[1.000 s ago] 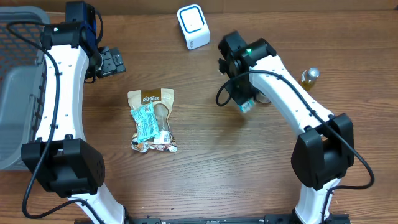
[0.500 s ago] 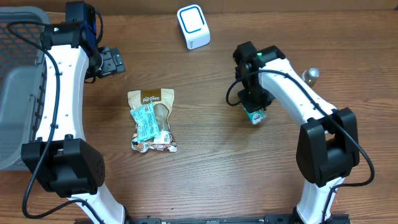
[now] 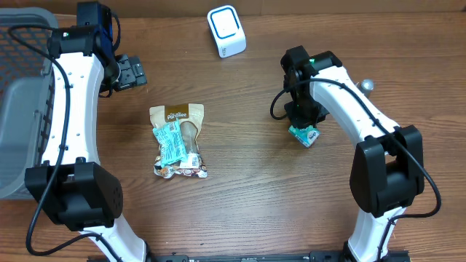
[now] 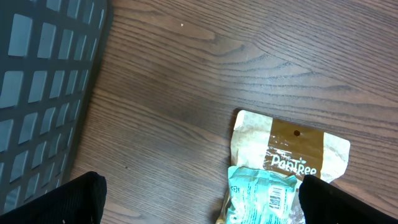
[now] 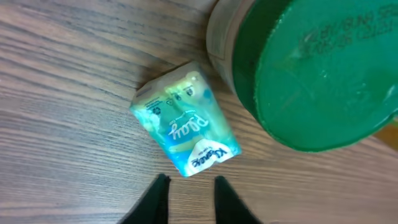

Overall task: Scan the item barcode
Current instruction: 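Carry the box back and lower it onto the table, open gripper, then swing the right gripper left over the PanTree packet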

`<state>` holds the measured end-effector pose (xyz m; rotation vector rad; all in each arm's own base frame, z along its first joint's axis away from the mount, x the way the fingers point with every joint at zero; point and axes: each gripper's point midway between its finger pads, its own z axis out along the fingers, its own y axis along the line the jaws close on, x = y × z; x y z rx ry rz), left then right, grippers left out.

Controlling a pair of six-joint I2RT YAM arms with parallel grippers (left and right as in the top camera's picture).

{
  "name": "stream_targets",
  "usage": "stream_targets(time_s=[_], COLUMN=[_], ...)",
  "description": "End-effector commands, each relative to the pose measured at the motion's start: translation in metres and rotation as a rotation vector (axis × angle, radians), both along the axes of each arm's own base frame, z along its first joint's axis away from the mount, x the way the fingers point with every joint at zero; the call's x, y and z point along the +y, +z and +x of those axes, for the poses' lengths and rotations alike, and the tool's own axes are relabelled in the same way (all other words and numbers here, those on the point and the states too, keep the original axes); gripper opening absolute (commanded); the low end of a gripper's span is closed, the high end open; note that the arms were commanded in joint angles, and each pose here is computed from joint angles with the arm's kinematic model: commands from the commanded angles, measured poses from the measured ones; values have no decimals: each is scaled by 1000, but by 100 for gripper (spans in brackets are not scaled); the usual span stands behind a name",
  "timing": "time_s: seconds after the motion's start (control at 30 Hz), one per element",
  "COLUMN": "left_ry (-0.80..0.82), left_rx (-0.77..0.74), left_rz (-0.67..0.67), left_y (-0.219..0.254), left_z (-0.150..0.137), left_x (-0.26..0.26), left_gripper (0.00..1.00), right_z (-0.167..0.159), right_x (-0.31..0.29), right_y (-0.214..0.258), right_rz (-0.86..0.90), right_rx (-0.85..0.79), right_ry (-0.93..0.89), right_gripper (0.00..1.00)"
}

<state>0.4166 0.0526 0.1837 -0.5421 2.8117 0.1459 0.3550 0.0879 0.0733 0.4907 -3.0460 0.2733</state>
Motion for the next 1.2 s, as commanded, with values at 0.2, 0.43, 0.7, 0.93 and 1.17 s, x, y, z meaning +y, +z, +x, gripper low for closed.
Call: stream_targets(time_s=[0.2, 0.43, 0.7, 0.93, 1.17], left_ry=[-17, -17, -17, -17, -17], left_rx=[-23, -23, -23, -23, -23], left_rz=[2, 2, 2, 2, 2], left_y=[8, 8, 8, 8, 8], left_z=[4, 4, 4, 4, 4], left_x=[-4, -4, -4, -4, -4], left_gripper=[100, 100, 100, 100, 100], right_z=[8, -6, -23, -51, -59], right_x=[70, 173, 262, 316, 346], right_y=[-1, 31, 47, 44, 45], right_rz=[350, 810, 912, 832, 721], right_rx=[-10, 42, -30, -157, -339], right_ry=[4, 119, 209, 379, 463], right_gripper=[32, 45, 46, 59, 64])
